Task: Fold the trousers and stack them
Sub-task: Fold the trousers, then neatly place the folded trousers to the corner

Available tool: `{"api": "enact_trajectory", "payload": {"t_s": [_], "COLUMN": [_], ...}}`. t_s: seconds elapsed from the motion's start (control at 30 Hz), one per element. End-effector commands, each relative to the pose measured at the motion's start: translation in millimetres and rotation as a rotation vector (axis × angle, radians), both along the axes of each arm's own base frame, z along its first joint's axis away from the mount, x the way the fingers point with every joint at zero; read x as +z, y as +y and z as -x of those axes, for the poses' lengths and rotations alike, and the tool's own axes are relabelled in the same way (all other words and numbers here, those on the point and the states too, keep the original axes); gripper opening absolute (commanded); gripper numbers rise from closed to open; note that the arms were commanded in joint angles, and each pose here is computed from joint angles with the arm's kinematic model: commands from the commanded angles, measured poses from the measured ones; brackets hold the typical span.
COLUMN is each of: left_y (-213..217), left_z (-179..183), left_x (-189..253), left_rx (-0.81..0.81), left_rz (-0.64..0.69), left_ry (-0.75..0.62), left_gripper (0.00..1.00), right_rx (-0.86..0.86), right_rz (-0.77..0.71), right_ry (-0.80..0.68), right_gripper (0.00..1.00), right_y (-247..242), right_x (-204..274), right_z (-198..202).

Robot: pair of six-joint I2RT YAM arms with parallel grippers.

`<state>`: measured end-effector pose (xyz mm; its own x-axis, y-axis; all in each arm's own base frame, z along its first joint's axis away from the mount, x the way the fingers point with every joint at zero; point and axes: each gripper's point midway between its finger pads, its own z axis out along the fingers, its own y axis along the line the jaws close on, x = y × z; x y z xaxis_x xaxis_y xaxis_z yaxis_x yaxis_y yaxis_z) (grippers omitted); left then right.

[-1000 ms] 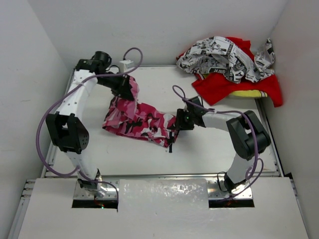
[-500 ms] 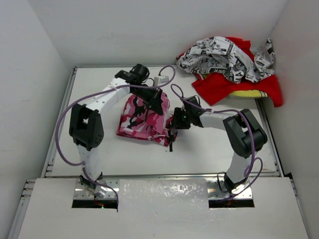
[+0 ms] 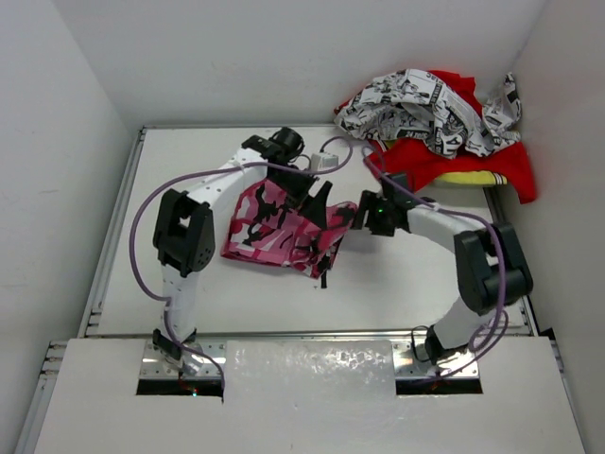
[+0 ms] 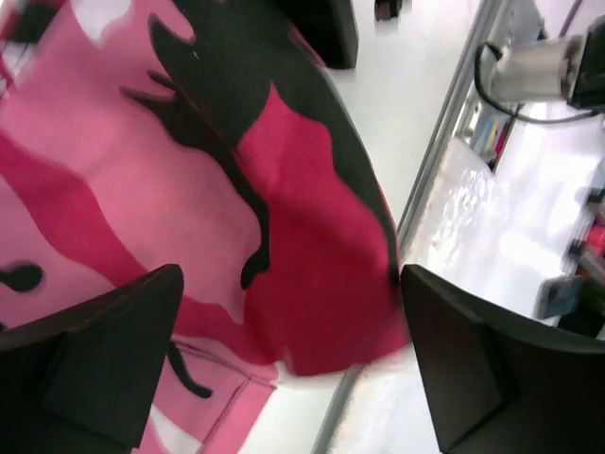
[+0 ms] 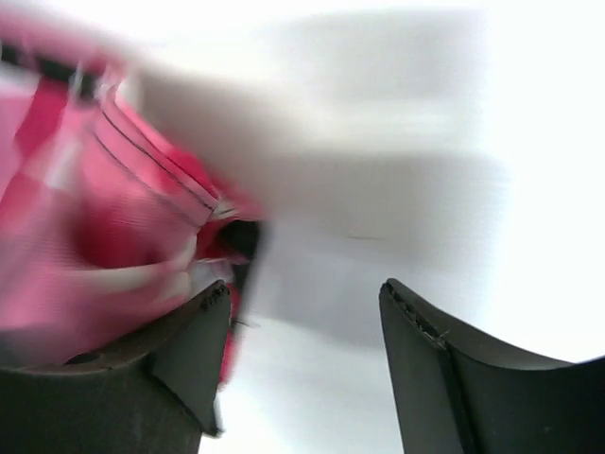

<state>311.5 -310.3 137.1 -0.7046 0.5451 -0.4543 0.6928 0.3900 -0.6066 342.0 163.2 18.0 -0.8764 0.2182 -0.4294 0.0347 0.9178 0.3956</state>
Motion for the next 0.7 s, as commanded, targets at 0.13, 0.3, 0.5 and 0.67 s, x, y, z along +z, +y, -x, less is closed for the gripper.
{"api": "enact_trajectory", "payload": {"t_s": [0.13,0.3,0.5,0.67], "left_y": [-1,72,150,171], "left_z": [-20,-52,-58,-56], "left_x": [115,114,14,-36], "left_rx": [-0.132,0.115,0.380,0.465], "left_rz": [0.136,-0.005,-0.235,-0.268], "left_ry": [-0.331,-0.386,-0.217,-0.186], "left_gripper": [1.00,0.87,0.38,0.37], "right_rx": [-0.149,0.010,0.267,0.390], "right_rz": [0.256,0.253,-0.109,-0.208], "right_ry": [-0.219,-0.427,-0.362,-0.260], "right_gripper": [0.63,0.56,0.38,0.24], "right_y": [-87,-24,83,101], "right_x": [97,155,116,60], "right_z": [-27,-27,24,76]}}
